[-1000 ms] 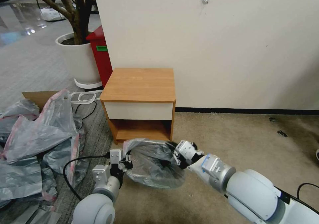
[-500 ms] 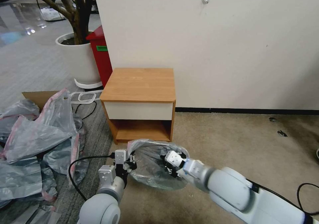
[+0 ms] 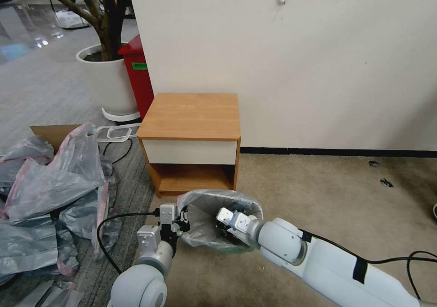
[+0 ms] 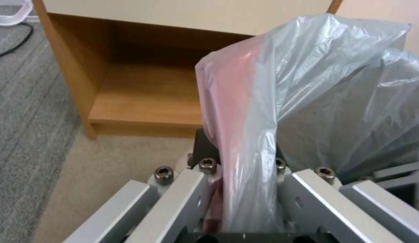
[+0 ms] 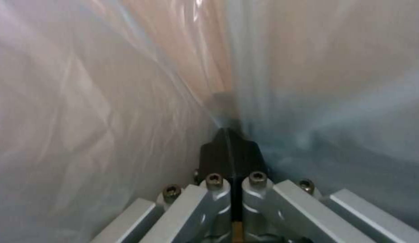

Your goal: Pick up the garbage bag from the table and place it over the trash can.

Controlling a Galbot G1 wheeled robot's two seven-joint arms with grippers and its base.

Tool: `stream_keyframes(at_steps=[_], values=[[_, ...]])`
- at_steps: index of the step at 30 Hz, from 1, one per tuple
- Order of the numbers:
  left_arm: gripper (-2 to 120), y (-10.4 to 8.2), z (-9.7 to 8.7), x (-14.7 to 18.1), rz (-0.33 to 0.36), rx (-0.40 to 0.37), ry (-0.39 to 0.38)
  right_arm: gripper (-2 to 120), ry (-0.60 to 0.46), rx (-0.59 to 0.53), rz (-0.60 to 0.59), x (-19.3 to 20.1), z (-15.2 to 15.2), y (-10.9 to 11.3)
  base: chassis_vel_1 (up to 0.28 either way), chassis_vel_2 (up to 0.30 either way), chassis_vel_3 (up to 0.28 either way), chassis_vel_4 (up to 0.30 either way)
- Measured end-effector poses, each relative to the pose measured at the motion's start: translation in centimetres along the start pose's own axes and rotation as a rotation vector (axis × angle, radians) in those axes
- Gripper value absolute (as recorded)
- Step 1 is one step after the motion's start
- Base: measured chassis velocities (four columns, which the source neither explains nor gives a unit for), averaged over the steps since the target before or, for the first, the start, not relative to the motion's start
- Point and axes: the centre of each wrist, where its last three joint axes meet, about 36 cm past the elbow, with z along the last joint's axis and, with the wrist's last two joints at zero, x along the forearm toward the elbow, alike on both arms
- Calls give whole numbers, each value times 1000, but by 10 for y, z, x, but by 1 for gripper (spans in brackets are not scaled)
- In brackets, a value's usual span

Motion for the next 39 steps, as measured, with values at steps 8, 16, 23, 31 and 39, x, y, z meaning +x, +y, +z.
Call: stream_keyframes(at_steps=[8,16,23,31,39], values=[[5,-5,-4,7,21,21,-1,0,25,0,-8,-22,0,4,0,0,0,0],[5,2,-6,8,2,27,-3,0,9,-7,-2,-15,-2,3,0,0,0,0],[5,13,-5,-5,-31,65,29,0,-92,-69,15,37,-9,3,0,0,0,0],[5,22,-6,-15,-7,210,122,0,-268,-188,85,115,-9,-1,0,0,0,0],[3,33,-2,-21,37,282,266,0,-467,-397,241,159,0,-7,0,0,0,0]])
